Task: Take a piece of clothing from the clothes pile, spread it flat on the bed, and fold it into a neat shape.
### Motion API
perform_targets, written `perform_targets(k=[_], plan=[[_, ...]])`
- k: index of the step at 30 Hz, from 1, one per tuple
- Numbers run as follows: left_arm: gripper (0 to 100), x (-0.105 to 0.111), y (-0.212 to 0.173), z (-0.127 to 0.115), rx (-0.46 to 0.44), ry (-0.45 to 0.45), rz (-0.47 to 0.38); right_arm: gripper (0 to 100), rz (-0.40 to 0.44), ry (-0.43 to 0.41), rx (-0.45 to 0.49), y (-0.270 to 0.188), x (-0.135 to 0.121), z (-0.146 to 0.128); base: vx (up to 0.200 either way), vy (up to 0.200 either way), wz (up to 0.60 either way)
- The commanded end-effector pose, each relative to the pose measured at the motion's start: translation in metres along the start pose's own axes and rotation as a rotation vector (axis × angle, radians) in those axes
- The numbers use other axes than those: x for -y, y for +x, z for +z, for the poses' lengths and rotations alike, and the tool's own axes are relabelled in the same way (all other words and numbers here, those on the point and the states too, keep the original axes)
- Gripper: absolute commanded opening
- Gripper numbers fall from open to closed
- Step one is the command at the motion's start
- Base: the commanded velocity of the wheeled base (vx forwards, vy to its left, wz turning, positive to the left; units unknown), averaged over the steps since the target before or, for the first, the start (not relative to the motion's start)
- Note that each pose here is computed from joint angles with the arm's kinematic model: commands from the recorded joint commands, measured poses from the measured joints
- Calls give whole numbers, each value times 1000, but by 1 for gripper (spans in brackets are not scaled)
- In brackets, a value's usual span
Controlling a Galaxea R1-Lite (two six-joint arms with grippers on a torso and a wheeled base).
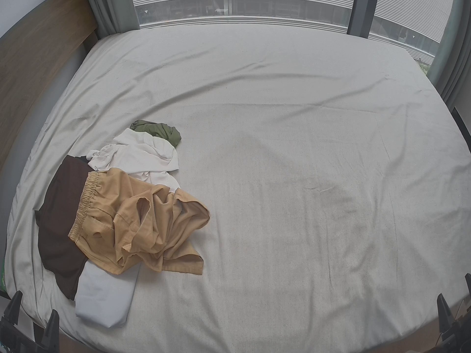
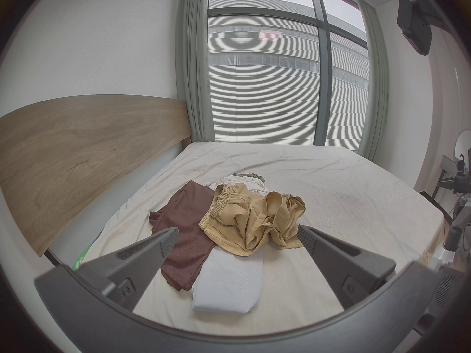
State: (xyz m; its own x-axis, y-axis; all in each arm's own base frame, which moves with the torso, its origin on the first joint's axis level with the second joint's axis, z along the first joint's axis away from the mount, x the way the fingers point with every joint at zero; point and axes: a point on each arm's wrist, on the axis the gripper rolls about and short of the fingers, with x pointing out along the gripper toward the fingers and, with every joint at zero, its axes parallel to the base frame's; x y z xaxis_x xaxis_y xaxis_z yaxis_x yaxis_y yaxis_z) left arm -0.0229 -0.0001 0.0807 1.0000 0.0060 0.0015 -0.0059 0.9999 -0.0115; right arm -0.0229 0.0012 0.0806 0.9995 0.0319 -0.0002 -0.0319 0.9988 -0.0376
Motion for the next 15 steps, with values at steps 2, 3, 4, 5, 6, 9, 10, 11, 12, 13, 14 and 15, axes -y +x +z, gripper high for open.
perform_targets(k=[2,3,4,5,6,9,10,11,12,13,14,15], plan=[[100,0,0,-5,-1,-10,3,100,0,-1,-1,0,0,-5,0,0,0],[100,0,0,-5,0,-10,5,100,0,-1,-1,0,0,-5,0,0,0],[100,0,0,-5,0,-10,5,100,0,-1,-1,0,0,-5,0,0,0],[100,0,0,-5,-1,-12,3,100,-1,-1,0,0,0,-5,0,0,0],[100,0,0,-5,0,-12,3,100,-1,-1,2,0,0,-5,0,0,0],[100,0,0,-5,0,-12,3,100,-1,-1,5,0,0,-5,0,0,0],[100,0,0,-5,0,-12,5,100,-1,-1,5,0,0,-5,0,0,0],[100,0,0,-5,0,-12,5,100,4,-13,66,-2,0,6,0,0,0],[100,0,0,-5,0,-13,6,100,-10,-20,173,-7,0,32,0,0,0],[100,0,0,-5,0,-13,5,100,-26,-29,237,-10,1,59,0,0,0],[100,0,0,-5,0,-10,5,100,-34,-33,253,-6,2,83,0,0,0],[100,0,0,-5,0,-7,5,100,-25,-36,230,2,3,101,0,0,0]])
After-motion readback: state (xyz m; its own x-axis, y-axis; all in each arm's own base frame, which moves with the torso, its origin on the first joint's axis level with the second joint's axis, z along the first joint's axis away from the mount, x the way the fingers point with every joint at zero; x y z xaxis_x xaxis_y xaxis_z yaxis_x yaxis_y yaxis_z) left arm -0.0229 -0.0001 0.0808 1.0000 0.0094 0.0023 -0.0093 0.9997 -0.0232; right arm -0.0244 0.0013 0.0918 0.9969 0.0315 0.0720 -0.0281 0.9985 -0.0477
